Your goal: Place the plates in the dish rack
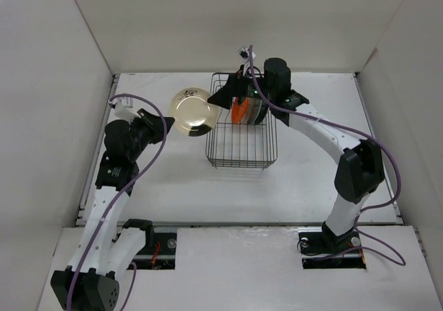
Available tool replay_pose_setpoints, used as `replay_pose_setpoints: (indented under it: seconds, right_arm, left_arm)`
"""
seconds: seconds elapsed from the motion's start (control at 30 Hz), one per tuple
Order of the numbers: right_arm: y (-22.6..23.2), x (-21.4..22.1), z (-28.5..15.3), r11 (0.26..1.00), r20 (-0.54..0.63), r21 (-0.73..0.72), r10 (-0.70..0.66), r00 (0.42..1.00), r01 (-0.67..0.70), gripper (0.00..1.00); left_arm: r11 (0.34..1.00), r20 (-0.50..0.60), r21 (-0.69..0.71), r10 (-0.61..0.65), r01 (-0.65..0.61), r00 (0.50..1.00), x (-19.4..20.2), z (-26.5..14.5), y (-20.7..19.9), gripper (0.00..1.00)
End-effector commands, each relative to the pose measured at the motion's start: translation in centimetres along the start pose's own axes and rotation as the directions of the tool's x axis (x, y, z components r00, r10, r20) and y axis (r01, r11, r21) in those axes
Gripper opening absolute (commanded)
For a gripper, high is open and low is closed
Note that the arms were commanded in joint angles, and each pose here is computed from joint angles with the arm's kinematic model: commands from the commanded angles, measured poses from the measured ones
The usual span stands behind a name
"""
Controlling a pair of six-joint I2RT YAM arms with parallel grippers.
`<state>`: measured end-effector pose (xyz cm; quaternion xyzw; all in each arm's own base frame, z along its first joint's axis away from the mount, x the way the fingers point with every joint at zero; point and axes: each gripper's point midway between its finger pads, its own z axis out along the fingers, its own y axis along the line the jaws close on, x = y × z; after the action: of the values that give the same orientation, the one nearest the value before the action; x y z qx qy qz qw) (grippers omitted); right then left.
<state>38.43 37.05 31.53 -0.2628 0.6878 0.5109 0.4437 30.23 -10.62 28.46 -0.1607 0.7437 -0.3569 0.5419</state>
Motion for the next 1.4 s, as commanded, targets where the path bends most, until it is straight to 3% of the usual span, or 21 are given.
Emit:
replay_pose_setpoints:
  seconds: [0.0,0.3,0.33,0.4,0.43,0.5,0.57,0.6,0.67,0.7,0.8,0.83,0.93,1.13,1.37]
  right_arm:
    - [3.2,-3.4,0.1,0.991,0.082,-0.117,-0.059,0.995,0.068,0.92]
    - [4.6,-1.7,2.0,0.983,0.037,-0.183,-0.025,0.999,0.032,0.85]
    - [4.6,-1.7,2.0,0.983,0.037,-0.183,-0.025,0.999,0.032,0.63]
    - [4.3,-2.0,2.1,0.987,0.046,-0.162,-0.008,0.999,0.016,0.06]
    - [4.6,-2.8,1.8,0.989,0.069,-0.146,-0.007,0.998,0.017,0.00]
    - [3.4,-4.2,1.4,0.999,0.132,-0.042,0.007,0.991,-0.001,0.00]
    - [1.3,-4.5,0.4,0.991,0.157,0.125,0.036,0.987,-0.056,0.00]
    - [-1.4,-5.6,-0.1,0.948,0.221,0.303,0.024,0.975,-0.092,0.00]
    - [-4.4,-5.6,-1.9,0.843,0.214,0.519,0.032,0.976,-0.142,0.00]
    - [-6.9,-6.2,-3.8,0.718,0.258,0.675,-0.011,0.966,-0.172,0.00]
    - [-9.5,-5.4,-6.5,0.488,0.240,0.850,-0.024,0.971,-0.198,0.00]
    - [-10.5,-5.6,-8.2,0.368,0.251,0.906,-0.066,0.966,-0.210,0.00]
    - [-11.4,-5.0,-10.1,0.227,0.231,0.952,-0.084,0.969,-0.207,0.00]
    - [-12.5,-3.5,-9.6,0.129,0.217,0.970,-0.082,0.973,-0.206,0.00]
    - [-13.7,-2.7,-8.1,0.093,0.199,0.977,-0.081,0.977,-0.192,0.00]
  left_arm:
    - [0.987,0.077,0.156,0.036,-0.047,0.996,-2.6,-0.6,-4.3,0.00]
    - [0.970,0.072,0.241,-0.020,0.002,0.997,-2.5,-0.4,-5.6,0.00]
    - [0.970,0.059,0.241,-0.020,0.006,0.998,-2.3,-0.2,-5.5,0.00]
    - [0.977,0.057,0.212,-0.029,0.016,0.998,-2.3,0.1,-5.0,0.00]
    - [0.984,0.058,0.177,-0.038,0.027,0.998,-2.2,0.3,-4.3,0.28]
    - [0.998,0.075,0.057,-0.044,0.040,0.996,-2.7,0.9,-2.3,1.00]
    - [0.999,0.101,-0.036,0.005,-0.001,0.995,-3.4,0.9,-0.8,1.00]
    - [0.993,0.087,-0.113,-0.005,0.014,0.996,-3.3,0.8,0.4,1.00]
    - [0.977,0.085,-0.214,0.015,0.003,0.996,-3.5,0.9,2.2,1.00]
    - [0.956,0.079,-0.294,0.023,0.001,0.997,-3.5,0.7,3.5,1.00]
    - [0.931,0.074,-0.365,0.047,-0.017,0.996,-3.8,0.3,4.9,1.00]
    - [0.918,0.051,-0.395,0.050,-0.026,0.997,-3.3,0.3,5.8,1.00]
    - [0.915,0.040,-0.401,0.057,-0.036,0.998,-3.0,0.3,6.1,1.00]
    - [0.901,0.008,-0.430,0.064,-0.054,0.998,-2.2,0.6,7.5,1.00]
    - [0.892,-0.035,-0.445,0.062,-0.071,0.997,-1.4,0.7,8.3,1.00]
